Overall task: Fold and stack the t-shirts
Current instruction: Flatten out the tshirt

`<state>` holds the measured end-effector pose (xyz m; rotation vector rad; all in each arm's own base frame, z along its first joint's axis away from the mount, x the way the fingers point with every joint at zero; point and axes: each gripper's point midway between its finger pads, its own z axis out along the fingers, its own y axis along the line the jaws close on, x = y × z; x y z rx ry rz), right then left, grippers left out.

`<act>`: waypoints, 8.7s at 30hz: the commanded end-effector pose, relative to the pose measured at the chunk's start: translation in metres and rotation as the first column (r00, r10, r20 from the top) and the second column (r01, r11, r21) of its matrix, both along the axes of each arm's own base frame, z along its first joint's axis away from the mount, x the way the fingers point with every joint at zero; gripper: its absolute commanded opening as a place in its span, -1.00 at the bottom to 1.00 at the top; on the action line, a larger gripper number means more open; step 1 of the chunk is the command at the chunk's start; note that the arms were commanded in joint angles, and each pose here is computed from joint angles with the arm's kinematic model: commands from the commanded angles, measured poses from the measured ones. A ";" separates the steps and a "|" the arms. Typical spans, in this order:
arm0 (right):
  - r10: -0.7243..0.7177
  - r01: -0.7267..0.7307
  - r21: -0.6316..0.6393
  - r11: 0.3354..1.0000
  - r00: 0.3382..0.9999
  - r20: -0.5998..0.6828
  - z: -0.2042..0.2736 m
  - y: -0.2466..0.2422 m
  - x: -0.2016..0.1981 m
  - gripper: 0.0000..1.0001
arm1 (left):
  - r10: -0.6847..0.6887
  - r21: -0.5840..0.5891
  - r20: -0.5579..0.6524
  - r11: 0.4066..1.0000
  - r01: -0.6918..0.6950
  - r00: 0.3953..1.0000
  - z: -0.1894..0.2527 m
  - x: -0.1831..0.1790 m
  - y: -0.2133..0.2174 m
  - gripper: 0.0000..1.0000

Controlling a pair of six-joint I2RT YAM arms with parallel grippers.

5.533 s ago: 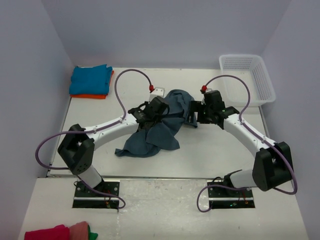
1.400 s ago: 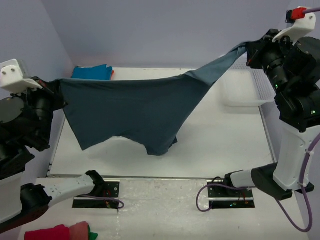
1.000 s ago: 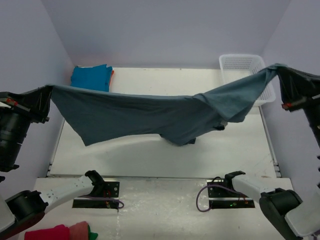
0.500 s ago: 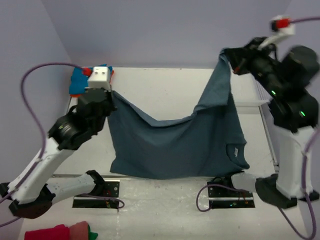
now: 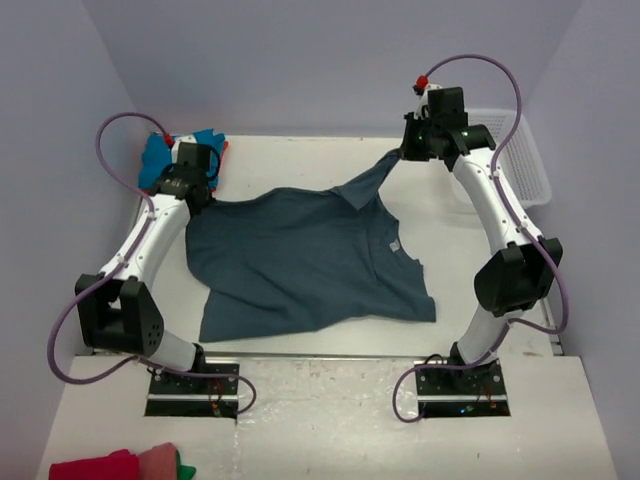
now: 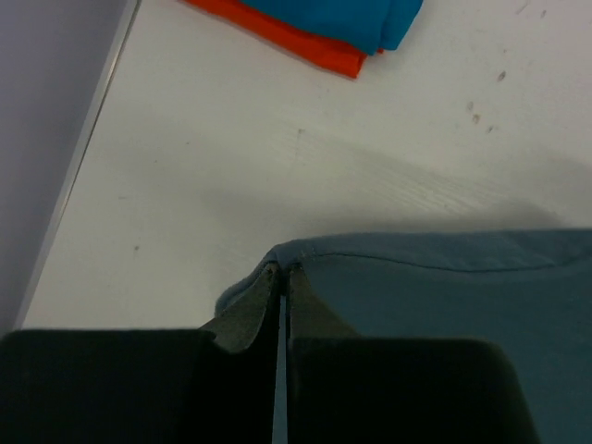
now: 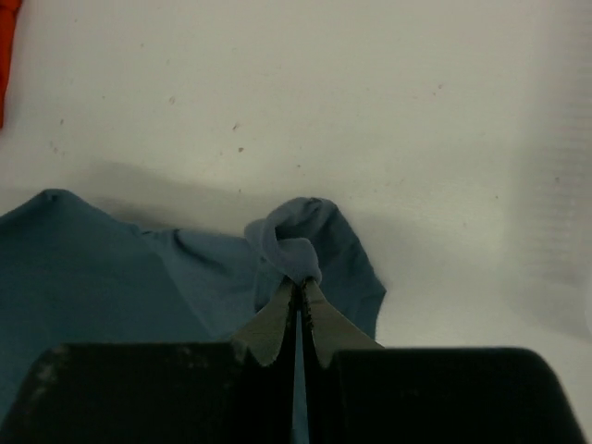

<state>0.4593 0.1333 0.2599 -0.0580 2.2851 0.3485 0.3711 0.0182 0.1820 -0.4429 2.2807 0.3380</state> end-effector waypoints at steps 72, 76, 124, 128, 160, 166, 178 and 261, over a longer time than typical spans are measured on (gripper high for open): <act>0.298 -0.339 -0.022 0.941 0.792 0.532 0.103 0.041 0.145 -1.00 | -0.359 -0.028 0.523 0.899 0.437 0.773 0.034 0.219 -0.070 -1.00; 0.259 -0.295 -0.024 0.955 0.794 0.550 0.099 0.031 0.160 -1.00 | -0.390 -0.029 0.541 0.877 0.480 0.745 0.041 0.236 -0.080 -1.00; 0.159 -0.159 0.123 0.980 0.987 0.014 -0.066 0.060 -0.211 0.98 | 0.252 -0.204 -0.469 0.901 -0.382 0.846 -0.153 -0.072 0.080 -0.02; 0.194 -0.194 0.139 0.971 0.981 0.015 -0.068 0.067 -0.217 0.98 | 0.261 -0.211 -0.494 0.890 -0.405 0.830 -0.166 -0.082 0.090 0.02; 0.093 -0.088 0.077 0.993 0.994 -0.059 -0.091 0.048 -0.222 0.98 | 0.205 -0.405 -0.440 0.824 -0.397 0.874 -0.191 -0.058 0.067 -0.58; -0.043 0.055 0.062 0.997 0.981 -0.190 -0.122 0.040 -0.227 0.98 | 0.216 -0.414 -0.386 0.828 -0.378 0.897 -0.166 -0.061 0.066 -1.00; -0.157 0.265 0.199 0.943 0.886 -0.436 -0.204 0.064 -0.304 0.40 | 0.223 -0.459 -0.167 0.844 -0.276 0.960 -0.099 -0.078 0.053 -1.00; -0.157 0.169 -0.132 0.977 0.982 0.101 -0.051 0.067 -0.236 -1.00 | 0.092 -0.408 0.092 0.912 -0.047 0.991 -0.033 -0.081 0.023 -1.00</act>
